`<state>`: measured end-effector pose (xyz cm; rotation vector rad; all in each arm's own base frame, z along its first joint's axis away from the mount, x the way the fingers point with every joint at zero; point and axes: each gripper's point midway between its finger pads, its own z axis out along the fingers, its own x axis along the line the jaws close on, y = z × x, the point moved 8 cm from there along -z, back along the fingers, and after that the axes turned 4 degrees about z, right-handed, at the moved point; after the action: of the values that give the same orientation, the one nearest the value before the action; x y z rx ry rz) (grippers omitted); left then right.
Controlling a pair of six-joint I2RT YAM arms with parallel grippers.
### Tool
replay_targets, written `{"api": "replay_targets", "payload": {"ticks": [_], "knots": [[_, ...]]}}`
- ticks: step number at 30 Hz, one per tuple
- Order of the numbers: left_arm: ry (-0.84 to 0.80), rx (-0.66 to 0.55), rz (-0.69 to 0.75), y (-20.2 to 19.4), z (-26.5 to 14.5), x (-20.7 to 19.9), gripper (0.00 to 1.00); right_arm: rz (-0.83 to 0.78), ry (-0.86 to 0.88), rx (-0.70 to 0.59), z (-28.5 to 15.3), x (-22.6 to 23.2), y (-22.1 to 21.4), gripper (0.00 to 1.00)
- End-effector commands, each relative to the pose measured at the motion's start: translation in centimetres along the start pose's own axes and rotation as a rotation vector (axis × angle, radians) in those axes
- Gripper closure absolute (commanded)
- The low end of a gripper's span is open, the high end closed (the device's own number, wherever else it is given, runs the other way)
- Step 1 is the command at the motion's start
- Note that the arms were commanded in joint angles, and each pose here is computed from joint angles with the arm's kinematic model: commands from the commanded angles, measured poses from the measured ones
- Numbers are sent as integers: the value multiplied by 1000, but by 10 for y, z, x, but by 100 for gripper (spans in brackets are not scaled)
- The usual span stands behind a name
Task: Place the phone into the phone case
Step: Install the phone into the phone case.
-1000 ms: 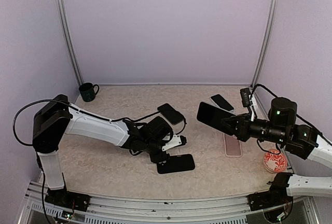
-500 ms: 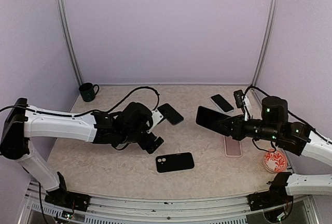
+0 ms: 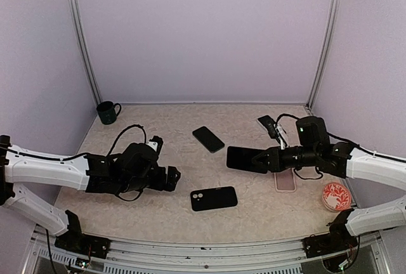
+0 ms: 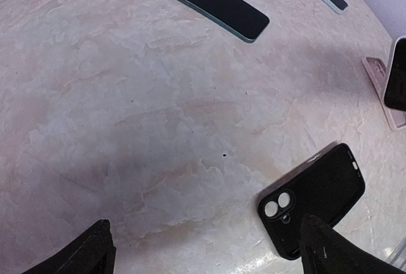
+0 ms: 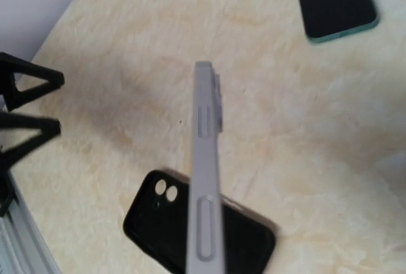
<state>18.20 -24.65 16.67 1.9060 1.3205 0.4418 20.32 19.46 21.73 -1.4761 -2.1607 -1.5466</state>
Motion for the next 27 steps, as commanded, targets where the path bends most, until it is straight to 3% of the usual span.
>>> {"api": "replay_targets", "payload": {"ticks": [1, 7, 11, 16, 27], "knots": [[82, -115, -268, 10, -15, 9, 1, -38, 106, -82, -3, 20, 32, 100], [196, -164, -327, 23, -29, 19, 1, 64, 31, -99, 2, 13, 38, 100], [223, -130, -318, 22, -23, 19, 1, 140, -38, -121, 2, 6, 40, 100], [231, -21, -357, 2, -1, 19, 1, 145, 27, -61, 9, 10, 41, 100], [64, 10, -434, -13, 5, 10, 1, 123, 110, 88, 36, 12, 41, 100]]}}
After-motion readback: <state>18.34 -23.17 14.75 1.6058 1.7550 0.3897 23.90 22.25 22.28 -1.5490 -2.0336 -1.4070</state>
